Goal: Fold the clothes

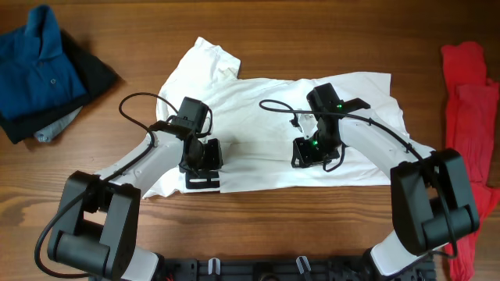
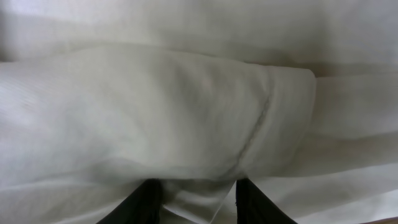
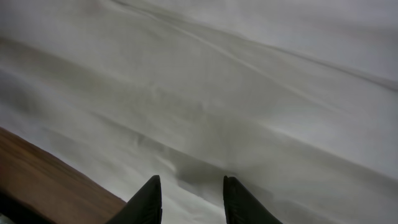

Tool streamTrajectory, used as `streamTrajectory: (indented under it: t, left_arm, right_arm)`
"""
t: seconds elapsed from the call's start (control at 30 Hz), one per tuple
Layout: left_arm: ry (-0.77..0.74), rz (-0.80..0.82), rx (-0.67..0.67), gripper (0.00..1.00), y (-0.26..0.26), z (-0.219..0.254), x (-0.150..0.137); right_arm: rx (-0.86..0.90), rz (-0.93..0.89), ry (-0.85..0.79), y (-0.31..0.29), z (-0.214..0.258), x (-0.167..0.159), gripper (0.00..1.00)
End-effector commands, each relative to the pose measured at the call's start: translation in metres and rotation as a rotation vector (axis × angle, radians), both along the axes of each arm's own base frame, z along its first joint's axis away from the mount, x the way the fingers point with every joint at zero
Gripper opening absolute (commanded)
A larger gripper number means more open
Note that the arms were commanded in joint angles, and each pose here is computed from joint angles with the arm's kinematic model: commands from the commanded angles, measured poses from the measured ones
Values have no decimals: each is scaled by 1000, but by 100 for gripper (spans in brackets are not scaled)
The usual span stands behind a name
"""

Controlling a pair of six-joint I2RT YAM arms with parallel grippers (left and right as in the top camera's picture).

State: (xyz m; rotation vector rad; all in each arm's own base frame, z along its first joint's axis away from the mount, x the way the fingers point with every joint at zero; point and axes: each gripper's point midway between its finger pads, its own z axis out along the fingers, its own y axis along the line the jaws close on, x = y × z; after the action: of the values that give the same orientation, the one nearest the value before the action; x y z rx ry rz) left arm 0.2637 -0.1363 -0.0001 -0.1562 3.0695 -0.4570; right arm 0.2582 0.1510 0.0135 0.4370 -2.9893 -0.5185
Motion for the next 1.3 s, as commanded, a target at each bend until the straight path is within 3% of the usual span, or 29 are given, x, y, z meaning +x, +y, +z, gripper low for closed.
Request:
streamTrajectory:
  t: [0.0, 0.3, 0.5, 0.7, 0.97, 1.27]
  left_arm:
    - [70, -2, 23, 40, 3, -22, -14]
    - [70, -2, 23, 40, 3, -22, -14]
    - [70, -2, 23, 41, 3, -22, -14]
    - [70, -2, 23, 41, 3, -22, -14]
    - [66, -1, 44, 41, 7, -23, -13]
    - [30, 19, 261, 40, 45, -29, -9]
  right_arm:
    - [-2, 14, 41, 1, -11, -8, 33]
    - [-154, -124, -12, -20, -32, 13, 32]
    - [-381, -340, -107, -60, -33, 36, 31]
    - [-432, -467, -138, -83, -29, 51, 31]
    - [-451, -497, -142, -103, -19, 62, 31]
    - [-467, -426, -138, -107, -12, 62, 28]
